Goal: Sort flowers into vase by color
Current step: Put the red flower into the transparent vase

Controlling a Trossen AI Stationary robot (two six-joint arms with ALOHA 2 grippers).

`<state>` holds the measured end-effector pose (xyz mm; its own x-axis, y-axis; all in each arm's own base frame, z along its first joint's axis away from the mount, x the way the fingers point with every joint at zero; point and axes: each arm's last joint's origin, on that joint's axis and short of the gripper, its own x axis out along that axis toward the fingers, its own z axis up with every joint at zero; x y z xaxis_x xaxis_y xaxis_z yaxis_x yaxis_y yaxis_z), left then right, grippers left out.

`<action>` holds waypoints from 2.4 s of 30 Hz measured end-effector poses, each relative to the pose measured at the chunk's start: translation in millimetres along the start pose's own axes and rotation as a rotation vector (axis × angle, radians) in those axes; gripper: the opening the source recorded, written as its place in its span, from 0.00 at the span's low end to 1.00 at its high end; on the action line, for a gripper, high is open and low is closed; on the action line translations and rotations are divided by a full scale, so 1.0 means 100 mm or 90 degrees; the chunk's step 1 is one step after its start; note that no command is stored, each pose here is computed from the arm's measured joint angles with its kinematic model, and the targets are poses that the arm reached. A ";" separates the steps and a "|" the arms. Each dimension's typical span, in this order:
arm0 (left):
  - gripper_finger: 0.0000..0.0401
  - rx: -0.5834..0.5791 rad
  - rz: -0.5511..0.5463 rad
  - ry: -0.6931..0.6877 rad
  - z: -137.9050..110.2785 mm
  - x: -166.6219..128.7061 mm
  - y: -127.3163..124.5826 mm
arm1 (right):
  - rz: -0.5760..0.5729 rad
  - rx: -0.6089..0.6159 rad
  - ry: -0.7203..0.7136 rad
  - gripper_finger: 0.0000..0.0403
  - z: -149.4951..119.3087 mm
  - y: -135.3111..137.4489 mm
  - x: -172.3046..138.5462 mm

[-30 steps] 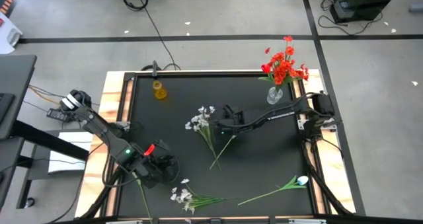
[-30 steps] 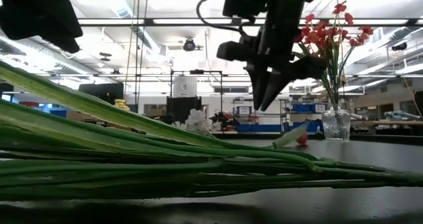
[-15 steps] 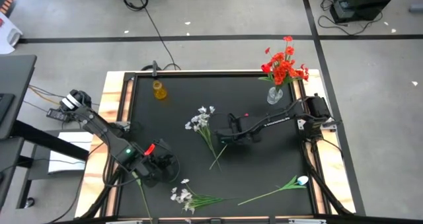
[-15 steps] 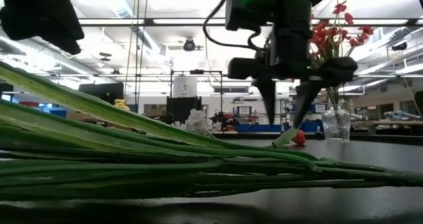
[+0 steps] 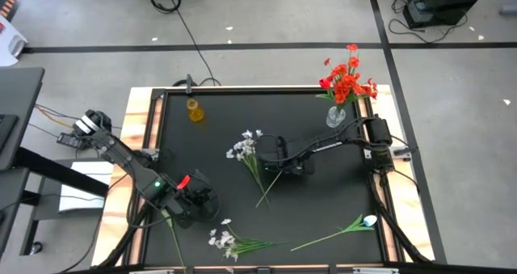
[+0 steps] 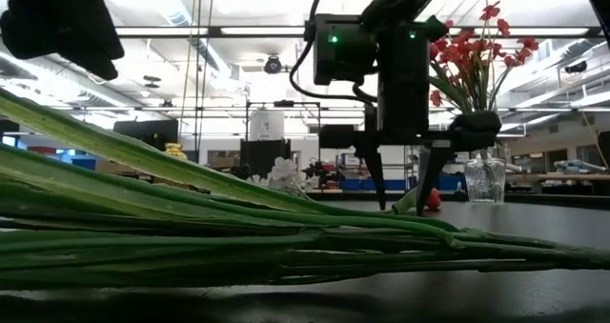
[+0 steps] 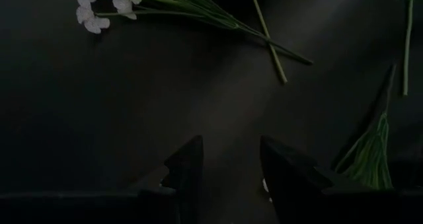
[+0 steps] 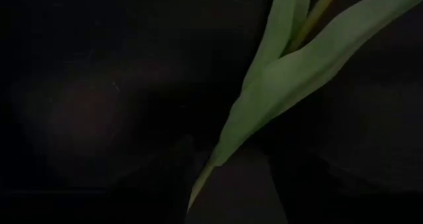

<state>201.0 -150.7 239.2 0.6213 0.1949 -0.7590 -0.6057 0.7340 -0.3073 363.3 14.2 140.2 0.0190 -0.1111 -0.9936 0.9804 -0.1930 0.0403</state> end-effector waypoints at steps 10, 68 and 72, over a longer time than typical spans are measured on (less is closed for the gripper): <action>0.39 -0.008 -0.011 0.007 -0.07 -0.04 -0.02 | 0.008 -0.109 -0.008 0.25 0.08 0.04 0.02; 0.39 -0.017 0.014 0.007 -0.02 -0.01 0.02 | 0.228 -0.250 -0.908 0.01 0.45 -1.86 -1.30; 0.39 -0.019 0.016 0.006 -0.01 0.00 0.03 | 0.200 -0.282 -0.917 0.01 0.51 -1.96 -1.30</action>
<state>198.7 -149.3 237.9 0.6010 0.2063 -0.7722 -0.6358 0.7089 -0.3054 158.4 17.0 267.2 0.2853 -0.9584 0.0001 0.9560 0.2846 -0.0705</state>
